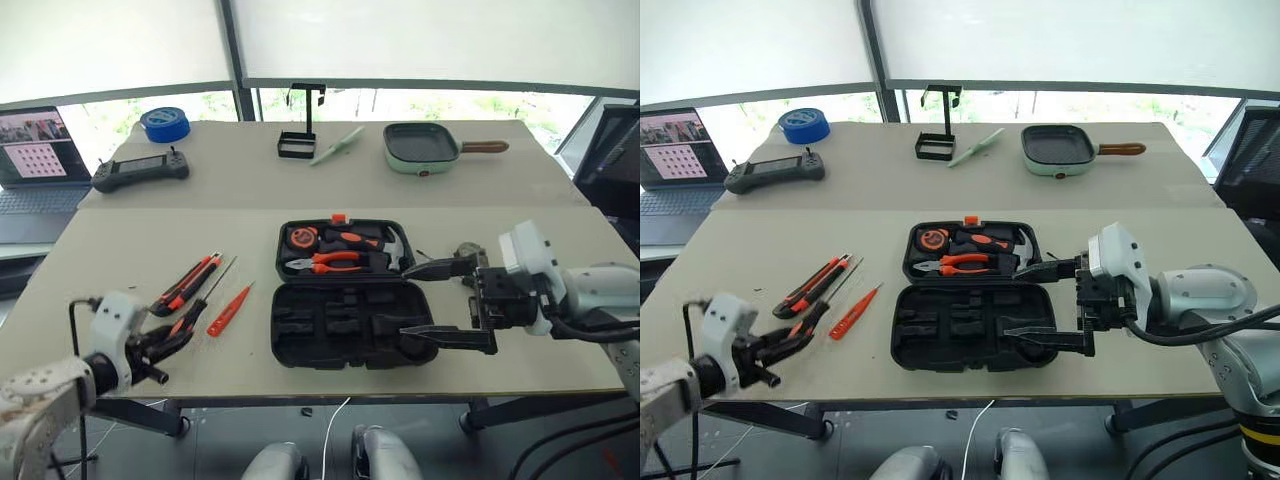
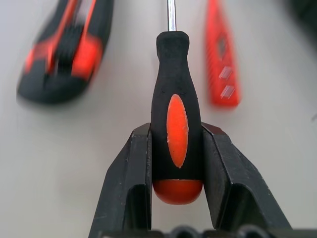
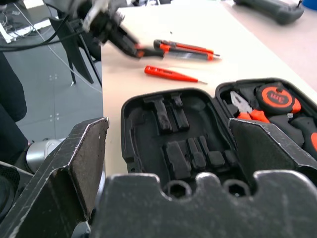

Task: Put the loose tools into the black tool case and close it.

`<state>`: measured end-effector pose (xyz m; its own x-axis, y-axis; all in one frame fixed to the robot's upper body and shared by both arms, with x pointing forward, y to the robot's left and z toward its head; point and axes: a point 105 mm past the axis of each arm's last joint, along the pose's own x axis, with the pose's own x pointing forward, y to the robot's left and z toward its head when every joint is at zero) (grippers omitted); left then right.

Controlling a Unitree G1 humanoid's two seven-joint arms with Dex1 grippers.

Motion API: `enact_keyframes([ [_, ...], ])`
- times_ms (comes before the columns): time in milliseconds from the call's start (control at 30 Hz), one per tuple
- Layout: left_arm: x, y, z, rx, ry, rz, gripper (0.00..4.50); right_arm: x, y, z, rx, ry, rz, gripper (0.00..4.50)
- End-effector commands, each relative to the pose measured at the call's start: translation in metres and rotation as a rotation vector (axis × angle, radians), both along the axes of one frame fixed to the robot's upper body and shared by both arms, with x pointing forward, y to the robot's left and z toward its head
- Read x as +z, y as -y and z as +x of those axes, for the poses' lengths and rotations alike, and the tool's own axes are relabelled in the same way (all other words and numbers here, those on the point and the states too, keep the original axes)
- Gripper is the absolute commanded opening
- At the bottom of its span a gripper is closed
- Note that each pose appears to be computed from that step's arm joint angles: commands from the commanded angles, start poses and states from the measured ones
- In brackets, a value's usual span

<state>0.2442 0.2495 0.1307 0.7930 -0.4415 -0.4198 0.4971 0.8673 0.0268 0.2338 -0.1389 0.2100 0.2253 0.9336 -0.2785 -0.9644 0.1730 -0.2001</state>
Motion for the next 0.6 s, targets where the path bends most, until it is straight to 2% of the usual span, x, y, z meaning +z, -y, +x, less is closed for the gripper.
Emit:
enact_keyframes([
  [33,0.05,0.017,0.016,-0.216,0.147,0.04,0.87,0.001,0.007,-0.003,-0.003,-0.022,-0.027,4.5],
  [133,0.058,0.041,0.028,-0.416,0.135,0.07,0.87,0.002,0.01,0.003,-0.046,0.016,-0.029,4.5],
  [300,0.044,0.08,0.051,-0.716,0.116,0.252,0.87,0.004,0.016,0.014,-0.13,0.055,-0.03,4.5],
  [467,0.029,0.114,0.078,-0.853,0.105,0.326,0.87,-0.001,0.021,0.011,-0.182,0.064,-0.034,4.5],
  [600,0.017,0.134,0.08,-0.955,0.073,0.32,0.87,-0.007,0.021,0.004,-0.206,0.059,-0.048,4.5],
])
